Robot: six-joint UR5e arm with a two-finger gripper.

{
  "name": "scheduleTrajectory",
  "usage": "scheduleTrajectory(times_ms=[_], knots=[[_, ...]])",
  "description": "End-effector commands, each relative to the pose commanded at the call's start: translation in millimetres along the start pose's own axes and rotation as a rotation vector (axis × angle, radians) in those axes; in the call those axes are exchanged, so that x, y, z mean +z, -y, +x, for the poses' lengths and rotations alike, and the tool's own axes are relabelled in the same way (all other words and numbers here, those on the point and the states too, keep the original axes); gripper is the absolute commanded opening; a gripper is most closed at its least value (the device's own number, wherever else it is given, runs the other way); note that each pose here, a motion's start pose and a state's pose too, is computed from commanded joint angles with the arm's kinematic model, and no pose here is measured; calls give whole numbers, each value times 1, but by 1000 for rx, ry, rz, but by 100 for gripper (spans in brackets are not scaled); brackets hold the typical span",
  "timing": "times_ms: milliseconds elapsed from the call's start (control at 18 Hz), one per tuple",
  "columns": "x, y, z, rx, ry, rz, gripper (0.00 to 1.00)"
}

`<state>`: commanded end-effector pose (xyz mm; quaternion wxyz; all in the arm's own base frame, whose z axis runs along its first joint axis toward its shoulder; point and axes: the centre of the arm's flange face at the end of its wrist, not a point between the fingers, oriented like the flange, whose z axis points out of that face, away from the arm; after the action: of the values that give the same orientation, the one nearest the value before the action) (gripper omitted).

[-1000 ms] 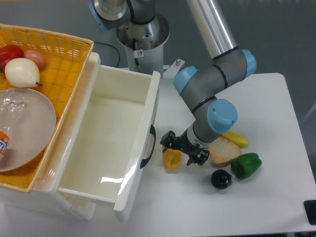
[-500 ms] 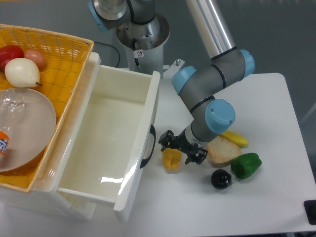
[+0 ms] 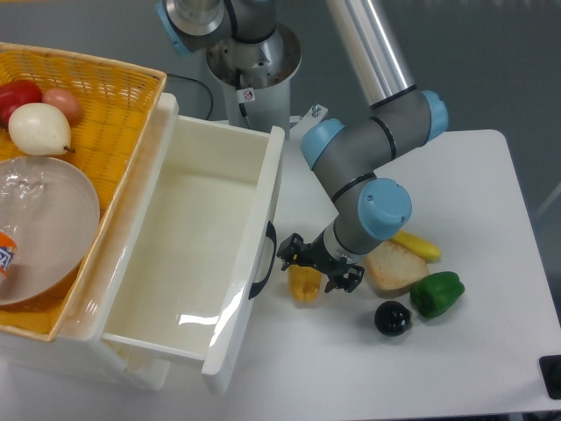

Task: Pick up the yellow pepper
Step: 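Lower the gripper around the yellow pepper and close on it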

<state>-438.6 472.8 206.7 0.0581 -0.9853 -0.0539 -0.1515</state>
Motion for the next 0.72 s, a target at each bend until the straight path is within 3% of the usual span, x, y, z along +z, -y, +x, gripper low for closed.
scheduleTrajectory(times_ms=[722], knots=[[4,-1,1,-2,3,-4,100]])
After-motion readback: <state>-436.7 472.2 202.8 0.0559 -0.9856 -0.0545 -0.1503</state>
